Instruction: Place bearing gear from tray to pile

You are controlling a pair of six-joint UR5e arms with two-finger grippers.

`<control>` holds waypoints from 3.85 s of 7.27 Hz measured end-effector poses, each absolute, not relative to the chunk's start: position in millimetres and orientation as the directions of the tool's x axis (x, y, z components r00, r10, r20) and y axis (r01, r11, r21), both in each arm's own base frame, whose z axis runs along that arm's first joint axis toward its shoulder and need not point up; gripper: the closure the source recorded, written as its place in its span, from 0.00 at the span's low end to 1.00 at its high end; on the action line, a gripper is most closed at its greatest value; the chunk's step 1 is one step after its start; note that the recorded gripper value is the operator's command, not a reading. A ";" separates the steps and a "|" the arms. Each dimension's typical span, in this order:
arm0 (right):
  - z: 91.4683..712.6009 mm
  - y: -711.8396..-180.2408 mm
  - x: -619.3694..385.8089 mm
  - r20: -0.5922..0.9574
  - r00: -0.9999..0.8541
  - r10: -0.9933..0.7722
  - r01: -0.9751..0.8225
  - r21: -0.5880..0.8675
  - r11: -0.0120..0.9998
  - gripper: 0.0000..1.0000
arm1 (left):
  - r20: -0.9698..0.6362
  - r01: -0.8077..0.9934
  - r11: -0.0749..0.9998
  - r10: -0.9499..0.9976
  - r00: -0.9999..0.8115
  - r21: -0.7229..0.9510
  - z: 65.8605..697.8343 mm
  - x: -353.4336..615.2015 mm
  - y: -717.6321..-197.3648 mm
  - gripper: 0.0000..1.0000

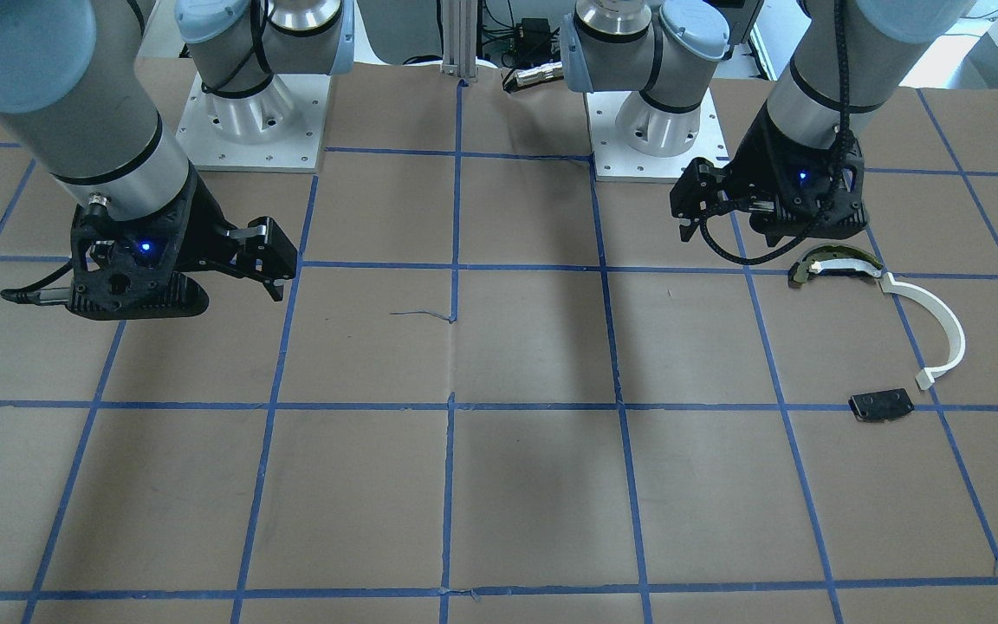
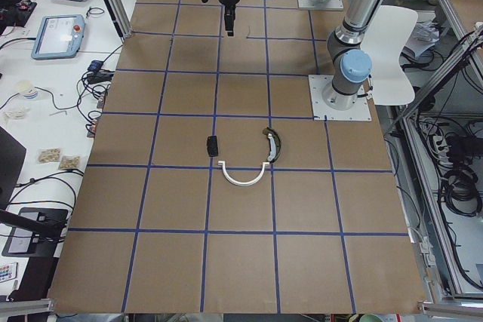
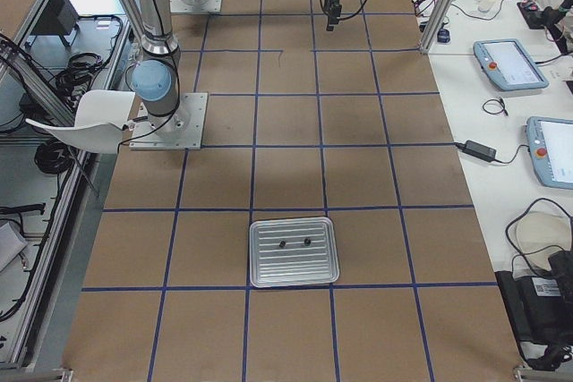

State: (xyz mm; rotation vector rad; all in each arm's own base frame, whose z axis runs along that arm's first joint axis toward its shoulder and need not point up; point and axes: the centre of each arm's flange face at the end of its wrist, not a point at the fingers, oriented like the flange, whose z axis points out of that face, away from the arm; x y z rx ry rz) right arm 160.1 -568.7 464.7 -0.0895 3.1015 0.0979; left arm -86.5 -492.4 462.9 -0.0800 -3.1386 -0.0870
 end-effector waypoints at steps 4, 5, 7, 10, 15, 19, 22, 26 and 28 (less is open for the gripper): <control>456.0 -576.5 84.3 0.017 -0.992 -0.122 -0.119 0.115 0.986 0.00 | -0.002 0.058 0.997 0.059 -0.998 0.044 464.2 -85.9 -493.5 0.00; 449.4 -579.6 30.0 0.037 -0.985 -0.168 -0.161 0.139 0.977 0.00 | -0.003 0.059 0.997 0.059 -0.998 0.043 464.3 -85.8 -493.5 0.00; 409.5 -571.5 -126.7 0.002 -0.973 -0.229 -0.225 0.176 0.958 0.00 | -0.004 0.060 0.997 0.060 -0.998 0.043 464.4 -85.7 -493.5 0.00; 309.7 -516.7 -320.8 -0.011 -0.891 -0.454 -0.450 0.157 0.879 0.00 | -0.006 0.060 0.997 0.060 -0.998 0.043 464.5 -85.4 -493.3 0.00; 185.0 -449.2 -453.9 -0.019 -0.663 -0.748 -0.743 0.139 0.655 0.04 | -0.006 0.059 0.997 0.059 -0.998 0.044 464.0 -84.8 -493.4 0.00; 171.9 -436.7 -459.3 -0.045 -0.644 -0.764 -0.762 0.132 0.634 0.65 | -0.006 0.059 0.997 0.059 -0.998 0.045 463.5 -84.8 -493.6 0.00; 174.4 -433.6 -461.6 -0.044 -0.657 -0.753 -0.747 0.170 0.642 1.00 | -0.007 0.059 0.997 0.059 -0.998 0.046 463.3 -84.7 -493.6 0.00; 228.1 -451.4 -433.0 0.012 -0.694 -0.720 -0.705 0.190 0.683 1.00 | -0.007 0.059 0.997 0.060 -0.998 0.049 462.3 -84.7 -493.2 0.00; 267.4 -496.6 -339.9 0.017 -0.781 -0.624 -0.621 0.083 0.780 1.00 | -0.006 0.060 0.997 0.061 -0.998 0.054 460.2 -84.7 -492.7 0.00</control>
